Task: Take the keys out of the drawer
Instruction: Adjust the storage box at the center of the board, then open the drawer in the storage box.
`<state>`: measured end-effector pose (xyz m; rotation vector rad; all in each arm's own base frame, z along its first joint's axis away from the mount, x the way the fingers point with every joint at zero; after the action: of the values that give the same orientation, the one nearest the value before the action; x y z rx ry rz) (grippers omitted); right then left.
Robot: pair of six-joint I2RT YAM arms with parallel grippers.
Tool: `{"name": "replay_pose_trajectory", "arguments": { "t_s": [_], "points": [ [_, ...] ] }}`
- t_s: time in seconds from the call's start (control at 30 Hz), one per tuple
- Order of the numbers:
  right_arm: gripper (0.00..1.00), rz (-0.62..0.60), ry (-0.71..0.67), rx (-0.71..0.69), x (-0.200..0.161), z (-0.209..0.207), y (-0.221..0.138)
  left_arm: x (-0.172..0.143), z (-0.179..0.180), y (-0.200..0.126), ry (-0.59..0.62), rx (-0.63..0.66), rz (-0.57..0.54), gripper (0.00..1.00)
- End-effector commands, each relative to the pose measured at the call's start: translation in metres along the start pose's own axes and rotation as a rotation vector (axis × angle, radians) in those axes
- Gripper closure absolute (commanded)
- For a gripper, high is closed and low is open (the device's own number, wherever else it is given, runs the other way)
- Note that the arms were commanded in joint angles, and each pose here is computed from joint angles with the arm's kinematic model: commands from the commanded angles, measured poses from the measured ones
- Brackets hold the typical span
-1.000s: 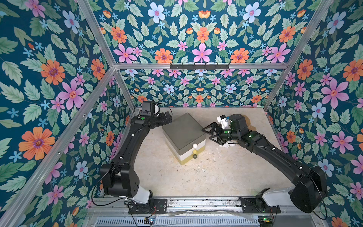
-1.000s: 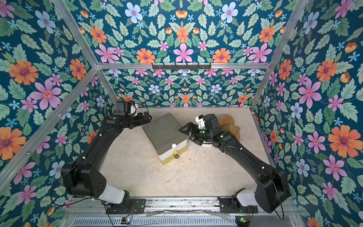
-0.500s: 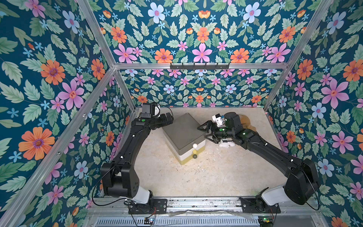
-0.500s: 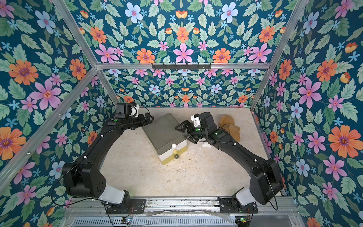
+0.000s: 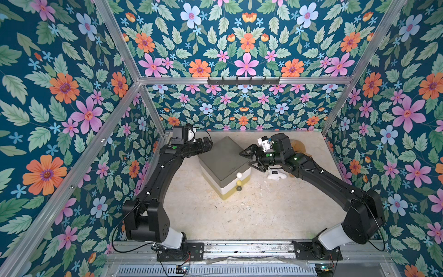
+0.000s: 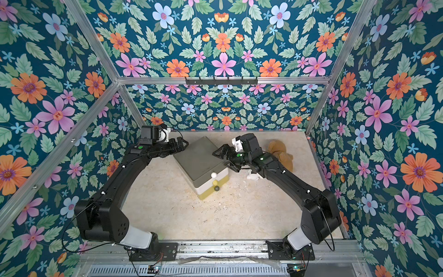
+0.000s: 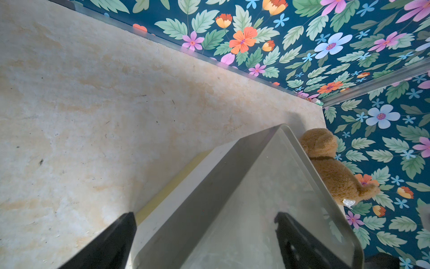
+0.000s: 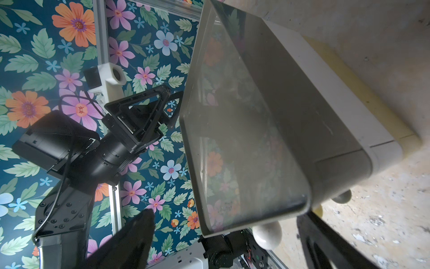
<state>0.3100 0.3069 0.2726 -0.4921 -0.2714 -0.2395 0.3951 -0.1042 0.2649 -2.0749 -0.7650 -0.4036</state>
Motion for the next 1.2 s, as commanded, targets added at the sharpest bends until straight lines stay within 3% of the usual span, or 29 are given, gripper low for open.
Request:
{"name": "replay_pose_trajectory", "arguments": {
  "t_s": [0.0, 0.37, 0.8, 1.0, 1.17],
  "points": [
    [0.01, -0.039, -0.078, 0.014, 0.01, 0.008, 0.0, 0.002, -0.004, -0.002, 0.012, -0.024, -0.012, 0.01],
    [0.01, -0.038, -0.105, -0.005, 0.017, 0.008, 0.001, -0.002, 0.001, -0.006, -0.003, 0.0, -0.017, 0.0],
    [0.01, -0.055, -0.15, -0.09, -0.009, -0.004, -0.038, 0.017, -0.001, -0.048, -0.005, 0.088, -0.175, 0.01],
    [0.01, -0.045, -0.179, -0.064, -0.026, -0.01, -0.049, 0.012, -0.022, -0.068, -0.023, -0.028, -0.185, 0.01],
    [0.01, -0.022, -0.201, 0.0, -0.038, -0.01, -0.052, -0.004, -0.042, -0.062, -0.063, -0.176, -0.119, 0.01]
  ]
}}
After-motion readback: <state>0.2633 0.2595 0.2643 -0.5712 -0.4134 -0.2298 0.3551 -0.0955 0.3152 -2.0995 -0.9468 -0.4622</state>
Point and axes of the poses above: each gripper's point midway between its finger pads, its own y axis out along the fingers, its own z axis along the line the jaws close on, x = y × z, the point moved 3 cm from there along -y, back along the fingers, and after that the axes turned 8 degrees about -y, right-handed, at the moved point
